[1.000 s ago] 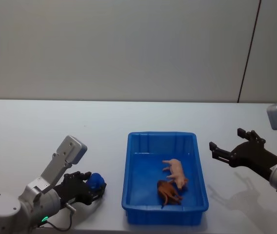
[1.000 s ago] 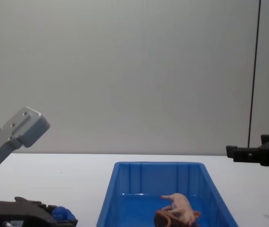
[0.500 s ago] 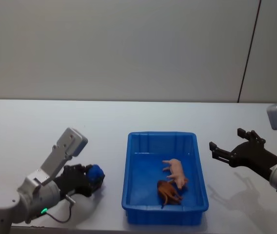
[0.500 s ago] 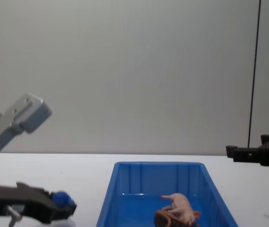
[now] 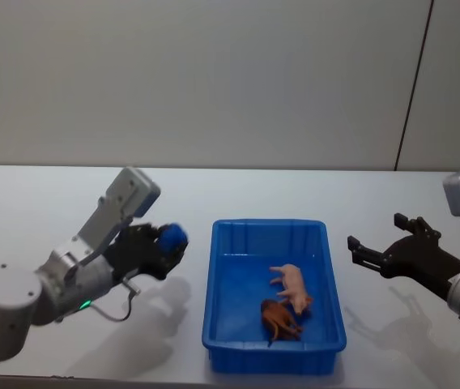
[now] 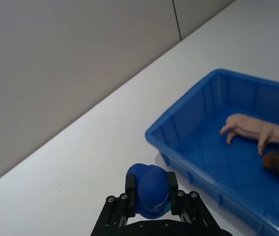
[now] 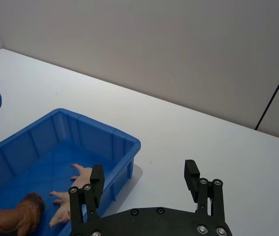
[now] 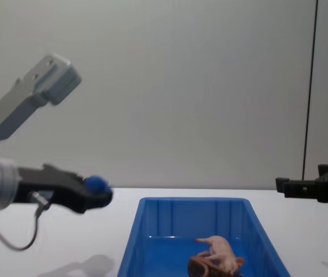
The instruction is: Pick up the two dolls from the table and place them into the box.
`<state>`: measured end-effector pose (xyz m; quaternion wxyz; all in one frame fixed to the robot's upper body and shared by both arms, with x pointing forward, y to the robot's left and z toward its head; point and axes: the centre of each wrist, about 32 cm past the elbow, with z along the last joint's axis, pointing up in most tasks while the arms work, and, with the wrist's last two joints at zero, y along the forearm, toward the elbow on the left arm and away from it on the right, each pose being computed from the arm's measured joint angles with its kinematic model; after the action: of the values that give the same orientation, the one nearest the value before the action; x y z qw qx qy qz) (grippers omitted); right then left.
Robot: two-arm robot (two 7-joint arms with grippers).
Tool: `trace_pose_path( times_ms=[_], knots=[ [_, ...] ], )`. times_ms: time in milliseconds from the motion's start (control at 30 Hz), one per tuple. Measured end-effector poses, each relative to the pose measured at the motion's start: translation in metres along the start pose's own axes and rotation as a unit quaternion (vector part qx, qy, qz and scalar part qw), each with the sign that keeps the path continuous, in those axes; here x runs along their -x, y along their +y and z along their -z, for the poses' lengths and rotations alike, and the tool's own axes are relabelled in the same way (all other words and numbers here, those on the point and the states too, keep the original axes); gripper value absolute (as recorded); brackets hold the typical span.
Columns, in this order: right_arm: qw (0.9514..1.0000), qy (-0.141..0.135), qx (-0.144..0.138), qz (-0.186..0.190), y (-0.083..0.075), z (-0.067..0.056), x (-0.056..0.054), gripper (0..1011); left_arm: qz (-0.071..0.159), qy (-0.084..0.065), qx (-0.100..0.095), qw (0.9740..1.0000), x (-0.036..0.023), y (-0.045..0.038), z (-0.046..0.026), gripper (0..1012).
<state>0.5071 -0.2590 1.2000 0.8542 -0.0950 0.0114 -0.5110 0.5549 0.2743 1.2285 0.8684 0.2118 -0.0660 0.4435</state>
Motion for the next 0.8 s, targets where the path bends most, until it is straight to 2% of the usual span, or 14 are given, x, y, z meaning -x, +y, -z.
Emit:
trace_pose_path(
  times_ms=[100, 333, 367, 433, 467, 567, 600, 667, 700, 800],
  knots=[
    [1.0000, 0.000, 0.000, 0.000, 0.000, 0.000, 0.000, 1001, 0.006, -0.004, 0.013, 0.9999, -0.0011, -0.0060, -0.0044, 346],
    [1.0000, 0.000, 0.000, 0.000, 0.000, 0.000, 0.000, 1001, 0.034, -0.015, 0.057, 0.9977, -0.0040, -0.0315, -0.0168, 309],
    [1.0000, 0.000, 0.000, 0.000, 0.000, 0.000, 0.000, 1001, 0.036, -0.015, 0.063, 0.9972, -0.0042, -0.0345, -0.0194, 358],
    [1.0000, 0.000, 0.000, 0.000, 0.000, 0.000, 0.000, 1001, 0.041, -0.016, 0.068, 0.9967, -0.0043, -0.0396, -0.0197, 392],
    [1.0000, 0.000, 0.000, 0.000, 0.000, 0.000, 0.000, 1001, 0.046, -0.018, 0.075, 0.9960, -0.0044, -0.0441, -0.0217, 463],
    [1.0000, 0.000, 0.000, 0.000, 0.000, 0.000, 0.000, 1001, 0.054, -0.020, 0.085, 0.9947, -0.0043, -0.0511, -0.0242, 527],
    [1.0000, 0.000, 0.000, 0.000, 0.000, 0.000, 0.000, 1001, 0.058, -0.021, 0.091, 0.9940, -0.0041, -0.0548, -0.0256, 589],
    [1.0000, 0.000, 0.000, 0.000, 0.000, 0.000, 0.000, 1001, 0.062, -0.023, 0.097, 0.9931, -0.0039, -0.0582, -0.0272, 630],
    [1.0000, 0.000, 0.000, 0.000, 0.000, 0.000, 0.000, 1001, 0.065, -0.024, 0.102, 0.9924, -0.0036, -0.0615, -0.0286, 685],
    [1.0000, 0.000, 0.000, 0.000, 0.000, 0.000, 0.000, 1001, 0.069, -0.027, 0.108, 0.9914, -0.0033, -0.0649, -0.0304, 743]
  ],
)
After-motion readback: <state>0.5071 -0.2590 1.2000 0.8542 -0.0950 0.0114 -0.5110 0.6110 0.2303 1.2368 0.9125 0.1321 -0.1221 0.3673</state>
